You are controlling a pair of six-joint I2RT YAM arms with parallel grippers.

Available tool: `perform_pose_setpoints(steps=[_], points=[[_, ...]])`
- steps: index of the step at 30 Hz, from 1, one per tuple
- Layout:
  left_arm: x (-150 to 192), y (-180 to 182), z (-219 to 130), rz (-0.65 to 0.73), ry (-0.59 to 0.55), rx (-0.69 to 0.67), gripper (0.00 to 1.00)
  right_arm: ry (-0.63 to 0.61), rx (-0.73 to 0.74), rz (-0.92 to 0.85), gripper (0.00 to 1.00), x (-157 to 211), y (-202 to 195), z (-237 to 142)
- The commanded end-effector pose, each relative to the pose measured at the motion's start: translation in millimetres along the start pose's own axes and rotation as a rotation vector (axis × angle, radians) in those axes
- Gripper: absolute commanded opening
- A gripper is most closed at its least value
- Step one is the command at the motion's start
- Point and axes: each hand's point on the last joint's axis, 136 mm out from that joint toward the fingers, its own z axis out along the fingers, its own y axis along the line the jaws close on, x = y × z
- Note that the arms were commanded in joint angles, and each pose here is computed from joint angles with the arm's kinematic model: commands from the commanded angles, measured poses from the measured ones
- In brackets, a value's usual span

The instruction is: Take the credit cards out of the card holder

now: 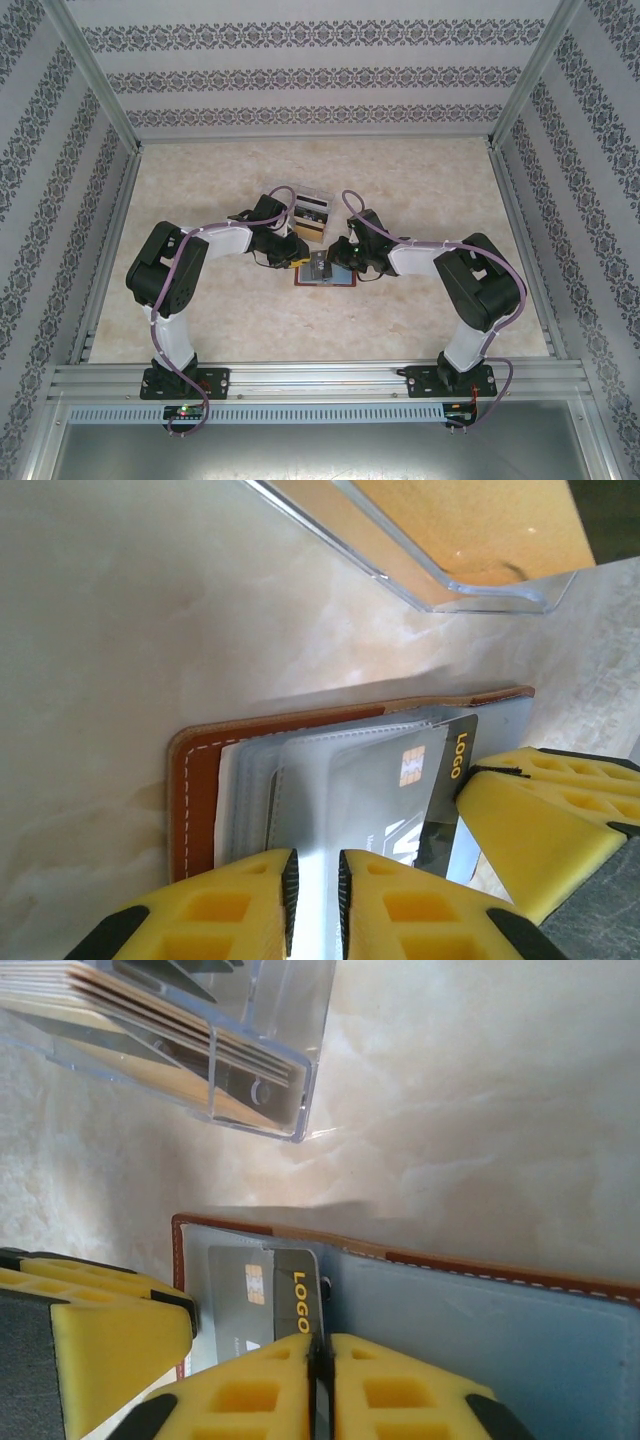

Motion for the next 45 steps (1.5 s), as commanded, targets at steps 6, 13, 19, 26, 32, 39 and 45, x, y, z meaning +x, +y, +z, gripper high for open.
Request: perform_pose_setpoints(steps=[6, 13, 19, 26, 32, 39, 45], points=[[8.8, 28.9, 10.0, -0.027, 0.033, -0.095, 0.22, 0.077, 0.011, 0.054, 0.27, 21.0, -15.4, 3.8], [9.5, 30.1, 10.6, -0.029, 0.035, -0.096, 0.21, 0.127, -0.003, 0.046, 0.29, 28.4, -13.6, 12.2], [9.4, 30.3, 10.3, -0.031, 0.033, -0.097, 0.22, 0.125, -0.007, 0.044, 0.22, 27.3, -13.7, 14.6], [3.6, 22.6, 5.0, -0.024, 0.008, -0.088, 0.22, 0.039, 0.037, 0.031, 0.07, 14.9, -21.6, -4.0], [1.0, 17.1, 2.1, -0.017, 0.003, -0.08, 0.23, -0.027, 0.07, 0.04, 0.03, 5.6, -33.7, -28.9], [-6.2, -5.4, -9.9, -0.014, -0.013, 0.006, 0.28, -0.111, 0.071, 0.02, 0.0, -5.1, -34.8, -61.0], [-32.5, -52.9, -54.0, 0.013, -0.114, 0.202, 0.41, -0.234, -0.066, -0.085, 0.0, -26.4, 4.9, -98.1]])
